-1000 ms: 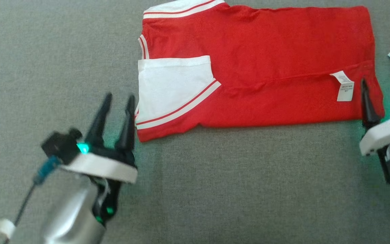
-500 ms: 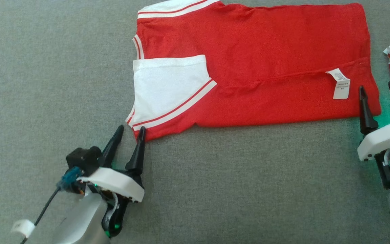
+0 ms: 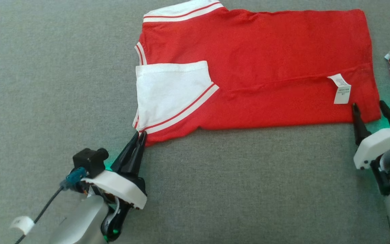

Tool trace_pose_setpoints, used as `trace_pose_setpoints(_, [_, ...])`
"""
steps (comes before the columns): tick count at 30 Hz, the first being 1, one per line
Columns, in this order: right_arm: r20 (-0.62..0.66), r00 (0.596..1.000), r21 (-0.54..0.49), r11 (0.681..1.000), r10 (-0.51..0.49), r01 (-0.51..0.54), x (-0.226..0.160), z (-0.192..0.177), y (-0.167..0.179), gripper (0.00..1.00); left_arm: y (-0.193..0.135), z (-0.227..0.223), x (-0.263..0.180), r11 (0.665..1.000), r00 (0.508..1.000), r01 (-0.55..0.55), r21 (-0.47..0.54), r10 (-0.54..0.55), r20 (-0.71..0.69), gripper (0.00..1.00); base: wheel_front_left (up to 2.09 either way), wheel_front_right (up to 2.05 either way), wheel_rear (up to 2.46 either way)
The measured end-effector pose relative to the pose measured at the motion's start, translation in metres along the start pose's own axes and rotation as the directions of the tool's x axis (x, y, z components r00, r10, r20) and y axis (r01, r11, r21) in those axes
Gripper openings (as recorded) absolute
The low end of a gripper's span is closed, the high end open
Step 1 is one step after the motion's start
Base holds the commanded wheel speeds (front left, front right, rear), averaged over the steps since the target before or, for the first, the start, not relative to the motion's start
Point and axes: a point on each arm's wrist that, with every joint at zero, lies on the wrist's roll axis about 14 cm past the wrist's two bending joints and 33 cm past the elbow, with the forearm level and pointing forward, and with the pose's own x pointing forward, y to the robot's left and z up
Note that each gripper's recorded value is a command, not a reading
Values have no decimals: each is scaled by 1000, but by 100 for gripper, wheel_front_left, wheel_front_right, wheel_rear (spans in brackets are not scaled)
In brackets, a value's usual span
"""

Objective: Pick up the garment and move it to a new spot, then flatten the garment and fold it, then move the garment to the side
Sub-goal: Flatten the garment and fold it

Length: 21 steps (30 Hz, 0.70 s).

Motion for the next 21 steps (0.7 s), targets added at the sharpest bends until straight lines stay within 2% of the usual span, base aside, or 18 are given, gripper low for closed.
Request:
trace_pose_setpoints(1, [-12,1000,-2,1000,-2,1,1,-1,-1,100,1,1,-2,1000,1000,2,7,-2,3,0,0,0,0])
trace_pose_setpoints(2, [-23,1000,-2,1000,-2,2,2,-1,-2,95,2,4,-3,1000,1000,5,12,-5,8,0,0,0,0])
trace_pose_setpoints(4, [-46,999,10,1000,0,1,4,-1,-2,4,3,7,-5,1000,1000,3,21,-3,18,0,0,0,0])
trace_pose_setpoints(5, [-52,999,13,1000,2,-1,4,0,-2,0,4,8,-7,1000,1000,2,25,-3,20,0,0,0,0])
trace_pose_setpoints(11, [-64,998,42,999,24,-21,-5,3,1,0,-3,20,-16,998,998,22,64,-25,50,0,0,0,0])
trace_pose_setpoints(21, [-95,994,42,998,48,-44,-67,-26,-8,0,-21,-13,-72,1000,1000,5,24,-5,-8,0,0,0,0])
